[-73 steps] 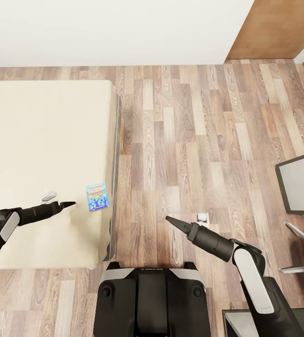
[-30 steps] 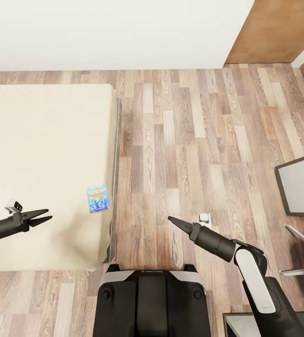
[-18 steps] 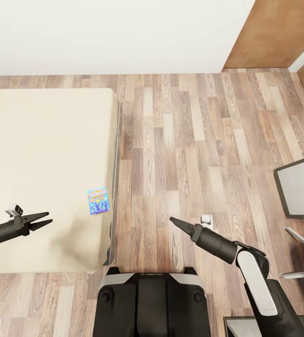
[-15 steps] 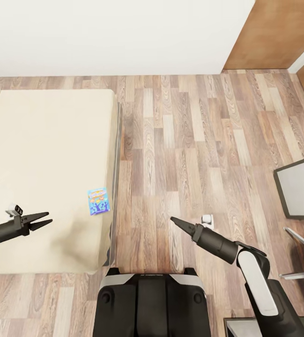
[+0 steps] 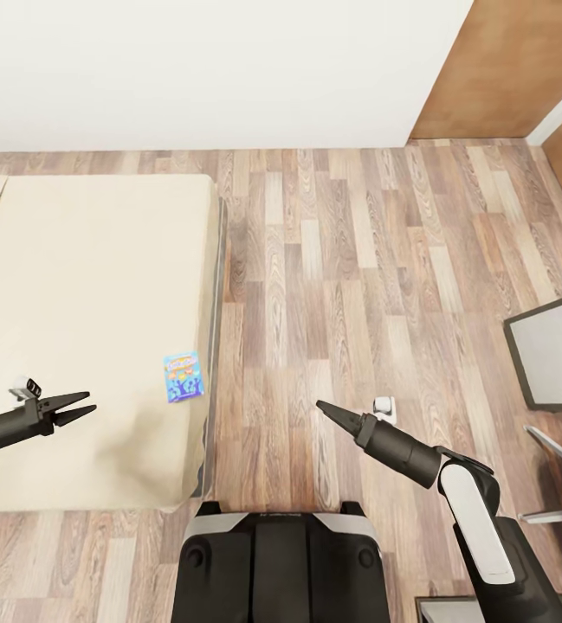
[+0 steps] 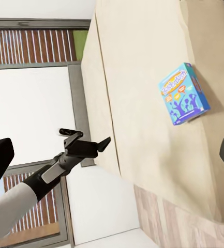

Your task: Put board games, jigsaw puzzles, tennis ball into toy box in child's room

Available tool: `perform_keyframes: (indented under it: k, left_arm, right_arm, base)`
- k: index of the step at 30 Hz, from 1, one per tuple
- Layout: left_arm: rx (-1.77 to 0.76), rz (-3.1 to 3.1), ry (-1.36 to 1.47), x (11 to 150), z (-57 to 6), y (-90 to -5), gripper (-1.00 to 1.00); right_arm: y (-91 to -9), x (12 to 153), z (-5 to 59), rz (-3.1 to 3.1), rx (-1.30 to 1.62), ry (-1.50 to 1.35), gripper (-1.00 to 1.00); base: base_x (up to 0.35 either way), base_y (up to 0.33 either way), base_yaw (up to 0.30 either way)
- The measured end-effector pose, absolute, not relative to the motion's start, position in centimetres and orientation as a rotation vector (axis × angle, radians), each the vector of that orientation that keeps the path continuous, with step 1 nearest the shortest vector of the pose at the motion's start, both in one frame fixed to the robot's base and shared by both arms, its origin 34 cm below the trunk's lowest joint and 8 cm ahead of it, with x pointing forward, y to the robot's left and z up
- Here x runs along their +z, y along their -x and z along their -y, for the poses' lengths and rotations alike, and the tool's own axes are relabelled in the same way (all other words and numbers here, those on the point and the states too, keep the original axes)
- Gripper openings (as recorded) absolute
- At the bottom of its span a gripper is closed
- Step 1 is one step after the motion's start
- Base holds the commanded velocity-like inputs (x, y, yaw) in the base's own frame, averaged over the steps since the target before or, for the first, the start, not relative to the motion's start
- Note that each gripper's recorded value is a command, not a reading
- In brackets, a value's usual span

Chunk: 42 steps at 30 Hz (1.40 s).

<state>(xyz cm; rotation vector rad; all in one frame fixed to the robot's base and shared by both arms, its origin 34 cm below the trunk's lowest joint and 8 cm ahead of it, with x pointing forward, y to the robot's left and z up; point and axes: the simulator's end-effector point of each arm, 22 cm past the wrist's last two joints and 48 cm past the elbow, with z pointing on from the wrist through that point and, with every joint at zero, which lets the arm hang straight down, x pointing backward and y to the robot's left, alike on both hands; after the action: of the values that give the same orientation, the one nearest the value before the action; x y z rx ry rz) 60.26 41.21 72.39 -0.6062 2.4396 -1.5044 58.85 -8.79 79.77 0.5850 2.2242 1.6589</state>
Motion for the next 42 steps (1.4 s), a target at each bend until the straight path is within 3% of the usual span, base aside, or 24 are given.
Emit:
perform_keyframes:
  k: [42]
  left_arm:
    - [-1.504, -2.388, 0.543, 75.8, -41.0, -62.1, 1.0]
  right_arm:
    - [-60.2, 83.1, 8.8, -2.171, 1.653, -0.522, 1.0]
  base:
    - [0.0, 0.0, 0.005]
